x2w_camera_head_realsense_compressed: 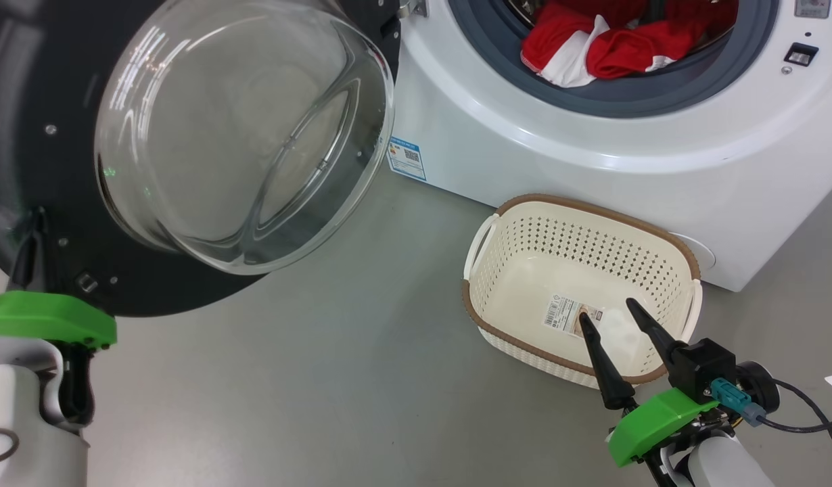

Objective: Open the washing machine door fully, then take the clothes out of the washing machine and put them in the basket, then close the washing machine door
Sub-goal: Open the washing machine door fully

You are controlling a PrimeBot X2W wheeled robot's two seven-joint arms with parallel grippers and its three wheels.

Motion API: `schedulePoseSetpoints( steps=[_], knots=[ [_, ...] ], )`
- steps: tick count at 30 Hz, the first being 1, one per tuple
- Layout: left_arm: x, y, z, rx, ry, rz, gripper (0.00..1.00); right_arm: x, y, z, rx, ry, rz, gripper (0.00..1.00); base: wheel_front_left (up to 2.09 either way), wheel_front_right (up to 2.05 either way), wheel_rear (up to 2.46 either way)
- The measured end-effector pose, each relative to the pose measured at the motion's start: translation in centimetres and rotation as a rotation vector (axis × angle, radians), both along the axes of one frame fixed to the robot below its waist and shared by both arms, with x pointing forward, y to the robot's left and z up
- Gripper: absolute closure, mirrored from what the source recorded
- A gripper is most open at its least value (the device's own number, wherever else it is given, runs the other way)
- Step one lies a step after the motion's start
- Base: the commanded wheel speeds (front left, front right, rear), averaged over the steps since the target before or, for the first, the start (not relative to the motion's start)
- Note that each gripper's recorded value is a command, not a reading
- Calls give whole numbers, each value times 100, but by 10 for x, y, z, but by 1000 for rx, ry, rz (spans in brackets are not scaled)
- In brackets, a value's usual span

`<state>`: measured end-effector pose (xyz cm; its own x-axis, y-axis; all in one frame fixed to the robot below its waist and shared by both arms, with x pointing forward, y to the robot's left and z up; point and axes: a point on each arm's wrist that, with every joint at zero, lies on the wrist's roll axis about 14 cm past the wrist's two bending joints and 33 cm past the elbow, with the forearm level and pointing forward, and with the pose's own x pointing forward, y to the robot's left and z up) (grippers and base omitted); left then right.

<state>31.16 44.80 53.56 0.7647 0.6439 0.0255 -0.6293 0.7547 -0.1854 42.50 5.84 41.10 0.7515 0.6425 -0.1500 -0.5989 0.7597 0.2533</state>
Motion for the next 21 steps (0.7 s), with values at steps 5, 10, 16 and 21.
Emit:
schedulePoseSetpoints(
  steps=[5,10,16,21],
  knots=[
    [3,6,1,7,12,13,100,1,-2,-2,-4,3,-4,0,0,0,0],
    [5,11,0,8,21,16,100,6,-4,0,0,-5,-14,0,0,0,0],
    [4,8,-1,3,18,6,54,6,-7,7,2,-17,-24,0,0,0,0],
    [7,5,24,56,-44,-7,0,5,-7,16,12,-32,-28,0,0,0,0]
  ],
)
